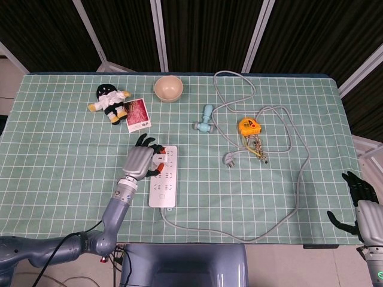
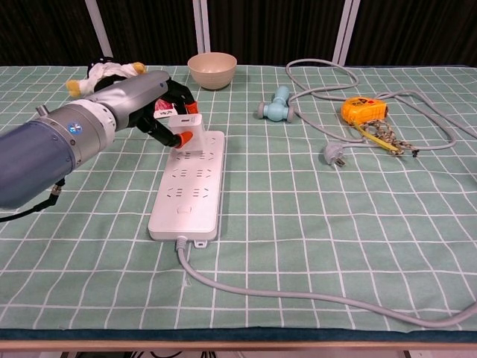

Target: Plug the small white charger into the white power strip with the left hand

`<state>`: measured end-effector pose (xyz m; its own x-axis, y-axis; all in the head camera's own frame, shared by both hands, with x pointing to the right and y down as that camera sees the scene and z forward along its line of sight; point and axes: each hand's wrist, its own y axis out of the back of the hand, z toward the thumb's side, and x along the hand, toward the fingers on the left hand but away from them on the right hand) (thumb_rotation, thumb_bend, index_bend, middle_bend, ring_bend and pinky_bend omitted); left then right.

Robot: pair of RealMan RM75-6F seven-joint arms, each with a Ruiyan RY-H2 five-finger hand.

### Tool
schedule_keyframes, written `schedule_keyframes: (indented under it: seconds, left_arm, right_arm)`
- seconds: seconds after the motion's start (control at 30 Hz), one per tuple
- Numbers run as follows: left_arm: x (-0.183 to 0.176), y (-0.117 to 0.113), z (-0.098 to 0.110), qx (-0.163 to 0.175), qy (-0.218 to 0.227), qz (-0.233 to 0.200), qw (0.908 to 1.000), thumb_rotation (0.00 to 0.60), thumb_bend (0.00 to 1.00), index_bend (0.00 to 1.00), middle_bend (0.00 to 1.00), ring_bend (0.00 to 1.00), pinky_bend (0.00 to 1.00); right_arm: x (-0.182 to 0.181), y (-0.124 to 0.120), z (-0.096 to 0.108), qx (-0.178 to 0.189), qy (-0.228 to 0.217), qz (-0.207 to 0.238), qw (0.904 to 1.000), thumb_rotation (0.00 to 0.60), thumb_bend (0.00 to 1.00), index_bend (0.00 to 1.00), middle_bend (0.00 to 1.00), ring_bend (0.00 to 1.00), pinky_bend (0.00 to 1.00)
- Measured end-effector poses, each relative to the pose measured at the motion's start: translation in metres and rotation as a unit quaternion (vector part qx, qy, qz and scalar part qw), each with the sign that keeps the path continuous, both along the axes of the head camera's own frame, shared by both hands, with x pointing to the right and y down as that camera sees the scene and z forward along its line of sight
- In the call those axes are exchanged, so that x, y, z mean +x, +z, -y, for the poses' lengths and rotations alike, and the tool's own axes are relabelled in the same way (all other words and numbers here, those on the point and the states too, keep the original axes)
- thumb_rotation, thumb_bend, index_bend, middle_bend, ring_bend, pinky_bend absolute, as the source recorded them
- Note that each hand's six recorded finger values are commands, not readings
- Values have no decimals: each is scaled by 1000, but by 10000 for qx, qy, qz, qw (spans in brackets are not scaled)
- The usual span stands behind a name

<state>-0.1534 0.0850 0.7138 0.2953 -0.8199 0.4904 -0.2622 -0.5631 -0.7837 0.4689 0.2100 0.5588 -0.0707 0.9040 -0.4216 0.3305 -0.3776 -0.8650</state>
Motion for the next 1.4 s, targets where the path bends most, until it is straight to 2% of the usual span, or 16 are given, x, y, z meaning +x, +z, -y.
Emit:
schedule_keyframes:
  seconds: [0.53,1.4]
  left_arm:
    - [6,1,-4,-77,9,-142,9999,600,557,613,604,141,49]
    - [2,9,-7,-152,2,-118,9998,600,558,621,613,141,49]
  right_arm:
    - [0,0,0,4,-5,-2,10000,600,348,39,0,0,0]
    - [0,0,0,15,-12,-13,10000,600,347,39,0,0,0]
